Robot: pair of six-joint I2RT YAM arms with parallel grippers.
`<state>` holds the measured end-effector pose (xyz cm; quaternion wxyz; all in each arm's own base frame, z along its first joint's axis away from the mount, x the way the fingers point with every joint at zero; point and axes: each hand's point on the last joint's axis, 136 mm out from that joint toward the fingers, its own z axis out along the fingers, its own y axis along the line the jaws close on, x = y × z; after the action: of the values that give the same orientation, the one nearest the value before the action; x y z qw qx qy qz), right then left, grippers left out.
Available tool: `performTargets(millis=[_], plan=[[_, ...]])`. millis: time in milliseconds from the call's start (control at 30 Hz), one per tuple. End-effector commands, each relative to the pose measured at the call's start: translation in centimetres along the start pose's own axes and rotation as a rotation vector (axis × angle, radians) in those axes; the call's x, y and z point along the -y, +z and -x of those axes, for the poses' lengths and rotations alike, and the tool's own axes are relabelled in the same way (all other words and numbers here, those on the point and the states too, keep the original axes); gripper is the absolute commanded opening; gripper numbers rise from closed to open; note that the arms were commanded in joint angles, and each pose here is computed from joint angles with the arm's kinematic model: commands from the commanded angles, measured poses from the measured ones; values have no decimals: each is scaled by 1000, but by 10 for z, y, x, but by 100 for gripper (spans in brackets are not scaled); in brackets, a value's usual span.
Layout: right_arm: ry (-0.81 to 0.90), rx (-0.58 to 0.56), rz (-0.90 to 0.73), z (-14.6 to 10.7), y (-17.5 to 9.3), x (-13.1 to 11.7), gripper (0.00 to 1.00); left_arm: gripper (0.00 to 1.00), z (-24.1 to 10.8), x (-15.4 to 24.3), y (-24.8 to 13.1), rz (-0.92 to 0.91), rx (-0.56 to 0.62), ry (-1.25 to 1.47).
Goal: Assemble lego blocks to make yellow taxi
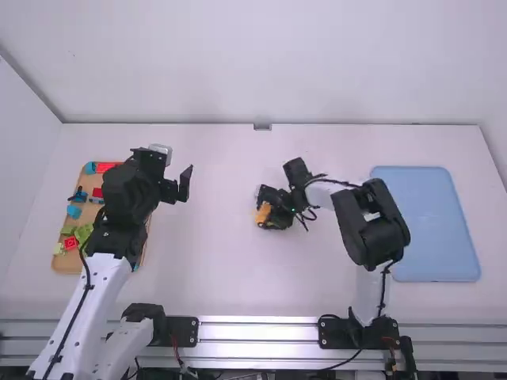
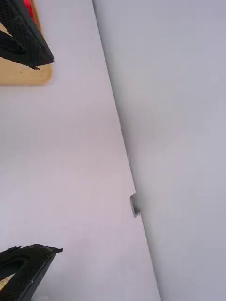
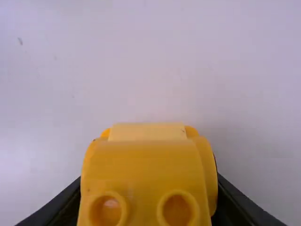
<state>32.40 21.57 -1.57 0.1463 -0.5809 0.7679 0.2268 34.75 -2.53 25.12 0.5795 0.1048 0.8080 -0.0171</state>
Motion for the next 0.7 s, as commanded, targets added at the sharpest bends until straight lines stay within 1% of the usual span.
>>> performTargets(millis=[0, 33, 67, 100, 167, 200, 267, 300, 333, 367, 400, 433, 533, 567, 600, 633, 667], plan=[[-41, -152, -216, -13, -54, 47, 19, 99, 0, -2, 5, 9, -3, -6], [15, -206, -258, -26, -72, 56, 19, 99, -1, -3, 7, 12, -3, -6], [44, -224, -277, -32, -80, 61, 20, 99, -1, -3, 9, 13, -3, -7], [103, -251, -319, -42, -95, 70, 20, 99, -1, -4, 11, 14, -2, -7], [234, -290, -409, -70, -125, 88, 19, 99, -2, -4, 19, 13, 1, -6], [265, -295, -426, -77, -131, 91, 18, 99, -2, -5, 21, 13, 3, -5], [422, -292, -498, -104, -158, 102, 17, 99, -1, -6, 27, 14, 10, -4], [470, -284, -515, -112, -167, 104, 17, 99, -1, -6, 28, 14, 11, -4], [561, -259, -538, -129, -182, 107, 17, 99, 0, -7, 32, 16, 18, -3], [601, -244, -547, -138, -189, 108, 17, 99, 0, -7, 34, 16, 22, -3], [684, -198, -570, -155, -202, 112, 16, 99, 0, -8, 39, 17, 27, -1], [692, -193, -573, -157, -203, 112, 16, 99, 0, -8, 39, 17, 28, -1], [821, -59, -632, -196, -220, 126, 15, 99, -2, -9, 47, 17, 28, -2], [834, -32, -640, -200, -221, 128, 15, 99, -3, -9, 49, 17, 27, -2], [859, 23, -660, -210, -223, 132, 15, 99, -5, -9, 51, 16, 23, -2], [879, 55, -680, -218, -224, 135, 17, 99, -6, -9, 53, 16, 21, -3], [922, 99, -719, -233, -224, 138, 21, 99, -8, -9, 57, 15, 17, -3]])
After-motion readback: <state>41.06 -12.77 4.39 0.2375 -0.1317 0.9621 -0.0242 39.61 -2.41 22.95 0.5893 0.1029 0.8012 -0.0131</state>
